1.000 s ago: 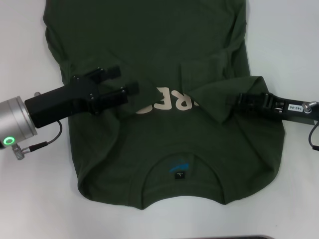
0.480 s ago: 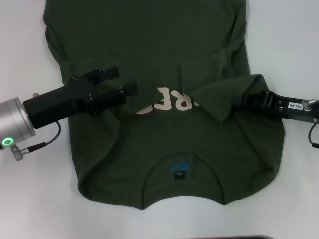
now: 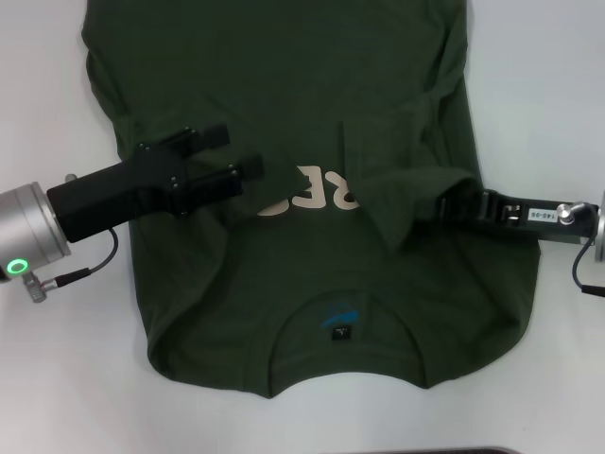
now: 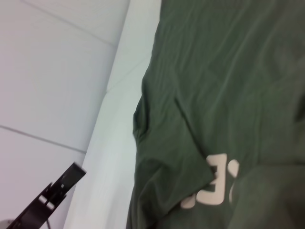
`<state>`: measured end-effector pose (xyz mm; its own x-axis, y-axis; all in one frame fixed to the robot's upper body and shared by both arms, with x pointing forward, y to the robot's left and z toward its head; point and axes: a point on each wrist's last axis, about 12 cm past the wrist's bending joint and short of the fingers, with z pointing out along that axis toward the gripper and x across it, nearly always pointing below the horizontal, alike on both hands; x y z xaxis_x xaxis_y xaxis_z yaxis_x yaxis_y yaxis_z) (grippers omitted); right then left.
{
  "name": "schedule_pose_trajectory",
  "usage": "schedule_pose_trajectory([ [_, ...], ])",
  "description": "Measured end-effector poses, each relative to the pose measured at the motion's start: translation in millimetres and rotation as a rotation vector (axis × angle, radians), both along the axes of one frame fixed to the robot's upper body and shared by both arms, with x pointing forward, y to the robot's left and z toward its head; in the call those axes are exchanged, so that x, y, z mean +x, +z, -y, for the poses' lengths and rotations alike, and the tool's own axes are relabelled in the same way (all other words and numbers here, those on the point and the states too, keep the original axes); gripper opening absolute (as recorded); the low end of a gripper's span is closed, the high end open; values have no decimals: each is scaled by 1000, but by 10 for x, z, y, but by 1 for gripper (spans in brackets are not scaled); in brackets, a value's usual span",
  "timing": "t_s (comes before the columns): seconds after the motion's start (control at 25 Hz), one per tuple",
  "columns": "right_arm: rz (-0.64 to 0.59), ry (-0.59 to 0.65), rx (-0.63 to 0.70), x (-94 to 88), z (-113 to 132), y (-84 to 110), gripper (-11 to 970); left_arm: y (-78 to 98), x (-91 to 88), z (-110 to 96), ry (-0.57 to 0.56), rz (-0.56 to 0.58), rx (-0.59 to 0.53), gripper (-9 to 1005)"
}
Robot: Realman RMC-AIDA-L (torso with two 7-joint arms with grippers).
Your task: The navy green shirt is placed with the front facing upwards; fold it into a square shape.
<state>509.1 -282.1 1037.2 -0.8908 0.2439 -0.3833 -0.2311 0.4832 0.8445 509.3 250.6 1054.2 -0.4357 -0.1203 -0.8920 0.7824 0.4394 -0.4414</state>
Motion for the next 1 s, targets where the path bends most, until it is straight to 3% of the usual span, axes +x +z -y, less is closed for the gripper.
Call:
schedule_pose_trajectory([
  [1.0, -8, 215, 3, 138, -491, 44, 130, 6, 3, 16, -5, 3, -3, 842],
])
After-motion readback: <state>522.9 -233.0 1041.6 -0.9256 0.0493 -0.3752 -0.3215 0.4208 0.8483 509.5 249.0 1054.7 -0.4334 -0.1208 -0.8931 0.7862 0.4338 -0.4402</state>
